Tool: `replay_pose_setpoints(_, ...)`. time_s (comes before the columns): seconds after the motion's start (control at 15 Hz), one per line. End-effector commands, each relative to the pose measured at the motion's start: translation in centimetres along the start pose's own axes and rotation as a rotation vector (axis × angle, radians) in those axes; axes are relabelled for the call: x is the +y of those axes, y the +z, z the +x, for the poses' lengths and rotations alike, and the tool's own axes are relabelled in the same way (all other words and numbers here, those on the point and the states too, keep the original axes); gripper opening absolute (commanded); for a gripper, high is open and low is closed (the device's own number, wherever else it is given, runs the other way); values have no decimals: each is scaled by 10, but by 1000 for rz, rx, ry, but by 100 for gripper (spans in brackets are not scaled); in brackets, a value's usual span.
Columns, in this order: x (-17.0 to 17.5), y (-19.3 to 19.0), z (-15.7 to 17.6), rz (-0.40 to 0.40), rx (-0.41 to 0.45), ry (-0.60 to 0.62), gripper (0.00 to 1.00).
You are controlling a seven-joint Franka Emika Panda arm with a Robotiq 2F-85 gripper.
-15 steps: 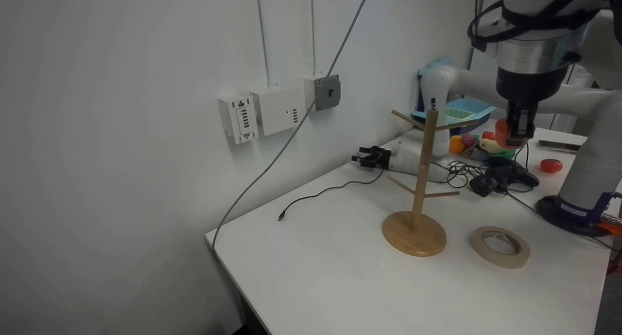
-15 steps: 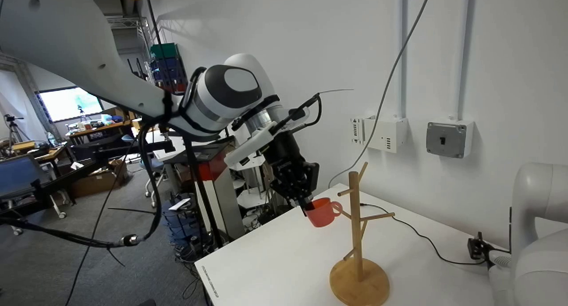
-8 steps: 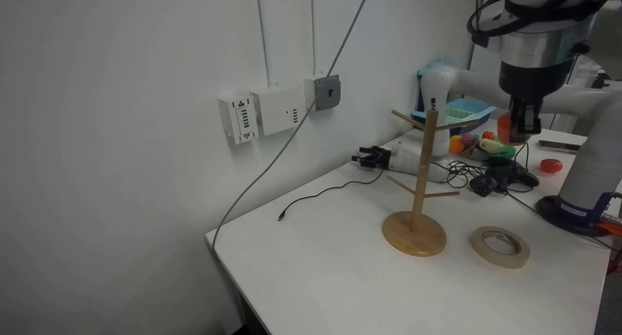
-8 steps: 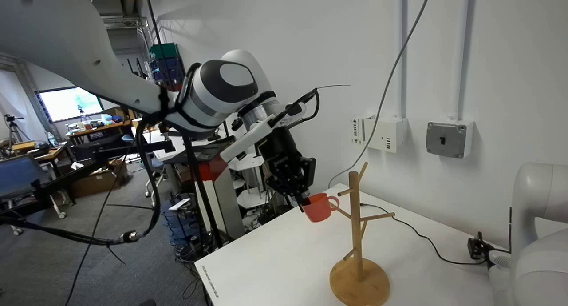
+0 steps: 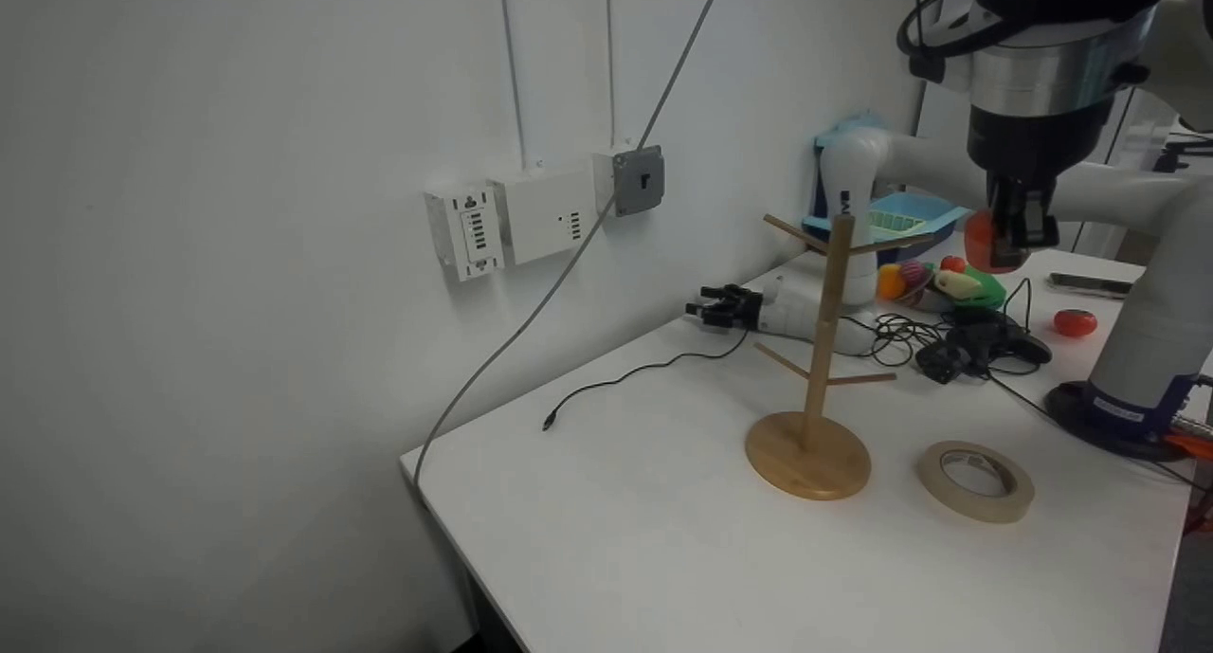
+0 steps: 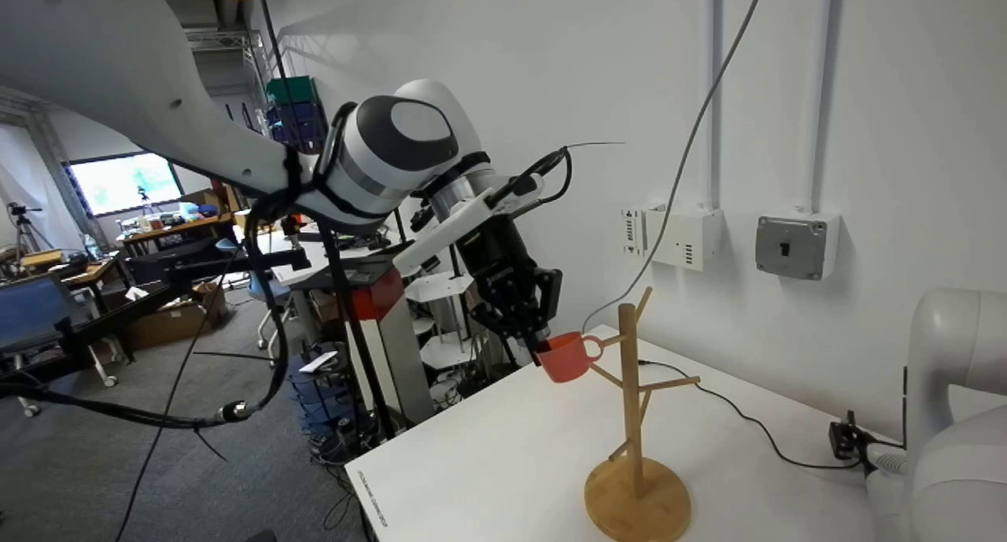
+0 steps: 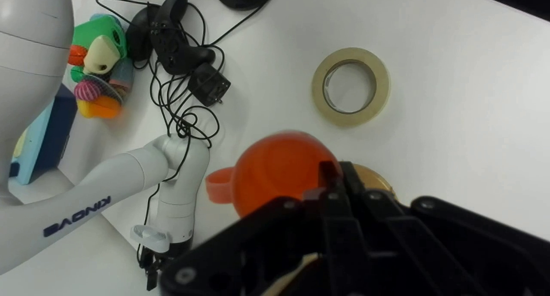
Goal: Hang the orange cup on the wooden rack on the table
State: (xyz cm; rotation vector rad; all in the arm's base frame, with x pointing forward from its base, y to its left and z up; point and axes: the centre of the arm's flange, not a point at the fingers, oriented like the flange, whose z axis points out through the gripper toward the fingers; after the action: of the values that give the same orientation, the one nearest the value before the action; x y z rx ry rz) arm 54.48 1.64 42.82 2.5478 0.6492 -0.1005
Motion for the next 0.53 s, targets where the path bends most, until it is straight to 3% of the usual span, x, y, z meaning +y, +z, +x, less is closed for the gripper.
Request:
replay_pose_setpoints(0.0, 5, -4, 6, 12, -41, -55, 1)
replay_pose_setpoints(0.47, -2, -3, 16, 7, -66, -94, 1)
